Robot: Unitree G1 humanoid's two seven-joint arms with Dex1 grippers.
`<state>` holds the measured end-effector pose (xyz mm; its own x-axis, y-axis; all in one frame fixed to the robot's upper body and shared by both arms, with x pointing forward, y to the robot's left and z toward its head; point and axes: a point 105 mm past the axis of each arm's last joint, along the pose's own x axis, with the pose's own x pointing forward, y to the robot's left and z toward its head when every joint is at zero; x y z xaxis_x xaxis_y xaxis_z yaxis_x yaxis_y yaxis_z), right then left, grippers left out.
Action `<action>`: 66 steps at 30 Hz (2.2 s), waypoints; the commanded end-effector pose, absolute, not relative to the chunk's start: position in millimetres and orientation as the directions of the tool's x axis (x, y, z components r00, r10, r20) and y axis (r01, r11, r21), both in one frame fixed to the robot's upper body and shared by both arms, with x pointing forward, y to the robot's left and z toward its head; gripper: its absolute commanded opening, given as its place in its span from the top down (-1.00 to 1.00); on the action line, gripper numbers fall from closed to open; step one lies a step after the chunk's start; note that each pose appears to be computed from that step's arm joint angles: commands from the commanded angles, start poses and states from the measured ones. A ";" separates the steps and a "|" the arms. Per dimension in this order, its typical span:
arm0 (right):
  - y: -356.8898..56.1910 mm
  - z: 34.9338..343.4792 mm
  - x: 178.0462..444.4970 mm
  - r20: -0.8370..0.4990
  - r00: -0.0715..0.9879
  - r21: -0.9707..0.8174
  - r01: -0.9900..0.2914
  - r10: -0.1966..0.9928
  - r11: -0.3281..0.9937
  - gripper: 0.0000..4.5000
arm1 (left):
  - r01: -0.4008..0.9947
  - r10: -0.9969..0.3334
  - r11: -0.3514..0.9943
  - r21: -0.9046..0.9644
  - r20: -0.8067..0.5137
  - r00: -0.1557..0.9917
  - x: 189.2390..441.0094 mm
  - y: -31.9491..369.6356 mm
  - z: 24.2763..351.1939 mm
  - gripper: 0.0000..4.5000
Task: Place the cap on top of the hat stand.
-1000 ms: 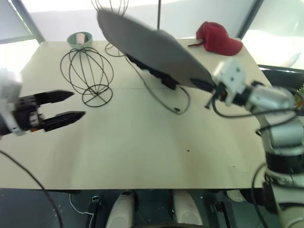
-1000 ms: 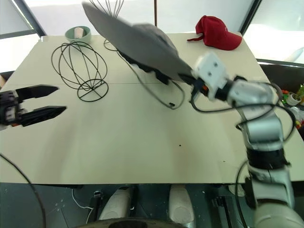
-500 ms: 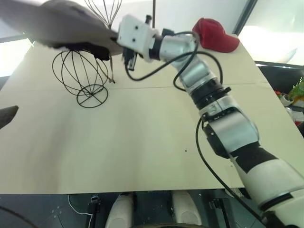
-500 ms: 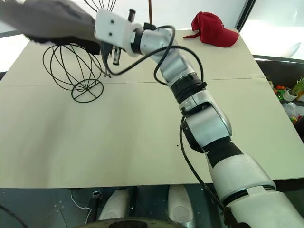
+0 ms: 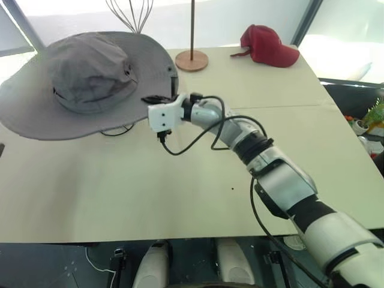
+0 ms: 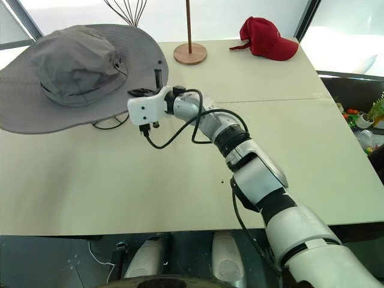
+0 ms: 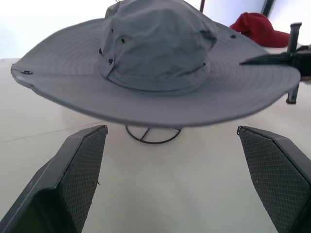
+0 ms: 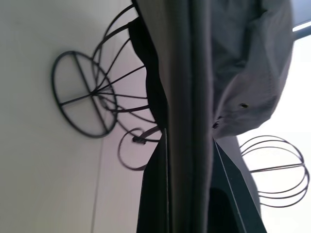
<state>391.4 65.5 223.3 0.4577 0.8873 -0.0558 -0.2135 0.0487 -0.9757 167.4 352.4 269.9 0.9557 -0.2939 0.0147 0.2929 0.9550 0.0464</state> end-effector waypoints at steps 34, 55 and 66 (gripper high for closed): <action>-26.8 258.9 359.7 0.024 0.445 -0.996 0.083 0.895 -0.015 -0.98 | 0.302 -0.300 0.948 0.097 -0.036 0.953 179.6 359.1 261.1 -1.00; 5.0 271.6 336.0 -0.152 0.317 -0.965 0.156 0.936 -0.210 -0.98 | 0.303 -0.301 0.948 0.094 -0.033 0.953 186.5 364.7 260.3 -1.00; 45.4 271.2 351.8 -0.174 0.295 -0.959 0.168 0.940 -0.230 -0.98 | 0.297 -0.295 0.950 0.094 -0.030 0.955 181.6 364.7 259.6 -1.00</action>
